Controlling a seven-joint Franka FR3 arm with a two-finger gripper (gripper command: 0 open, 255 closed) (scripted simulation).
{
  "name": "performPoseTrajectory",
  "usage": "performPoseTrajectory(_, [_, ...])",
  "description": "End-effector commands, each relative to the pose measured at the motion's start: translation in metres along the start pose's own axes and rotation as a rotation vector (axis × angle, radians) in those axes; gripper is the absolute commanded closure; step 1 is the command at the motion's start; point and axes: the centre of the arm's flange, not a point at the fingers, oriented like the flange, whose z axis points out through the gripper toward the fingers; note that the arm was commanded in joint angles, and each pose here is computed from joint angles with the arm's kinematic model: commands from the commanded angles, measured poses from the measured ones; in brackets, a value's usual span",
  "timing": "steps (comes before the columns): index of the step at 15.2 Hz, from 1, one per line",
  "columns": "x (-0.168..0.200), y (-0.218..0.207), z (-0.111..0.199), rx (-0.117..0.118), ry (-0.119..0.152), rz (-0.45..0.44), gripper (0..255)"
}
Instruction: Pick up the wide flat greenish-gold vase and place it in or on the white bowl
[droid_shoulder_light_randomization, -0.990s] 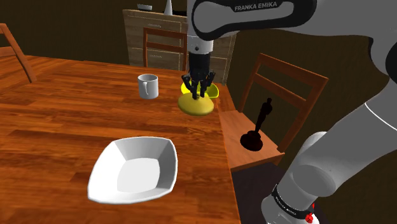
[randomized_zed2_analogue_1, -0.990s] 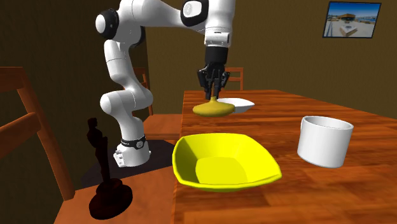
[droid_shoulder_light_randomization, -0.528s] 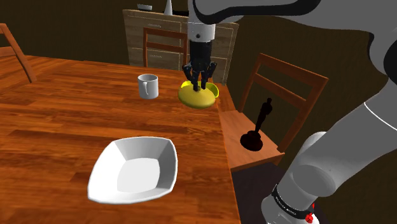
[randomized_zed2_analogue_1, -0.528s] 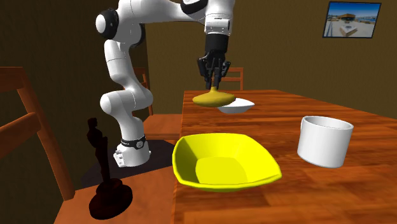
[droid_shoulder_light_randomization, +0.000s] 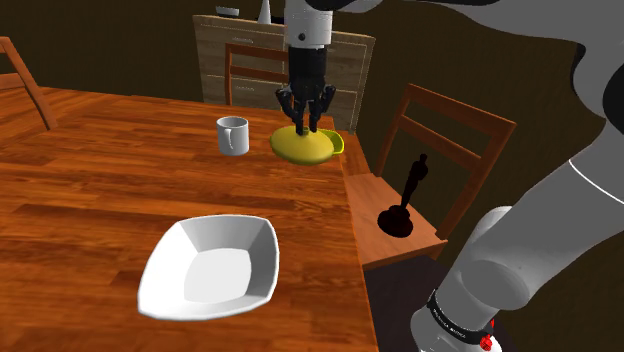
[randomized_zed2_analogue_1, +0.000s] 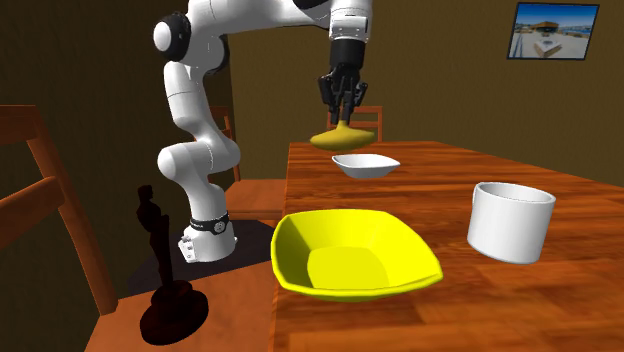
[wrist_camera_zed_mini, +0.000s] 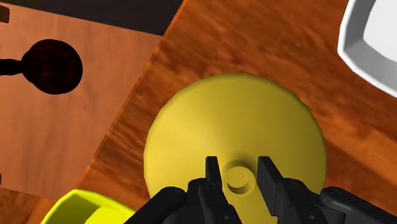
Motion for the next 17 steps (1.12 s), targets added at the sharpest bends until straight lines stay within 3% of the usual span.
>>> performPoseTrajectory(1, [-0.015, -0.021, -0.001, 0.0, 0.0, 0.001, 255])
performPoseTrajectory(17, [-0.122, -0.2, -0.034, 0.0, 0.0, 0.001, 255])
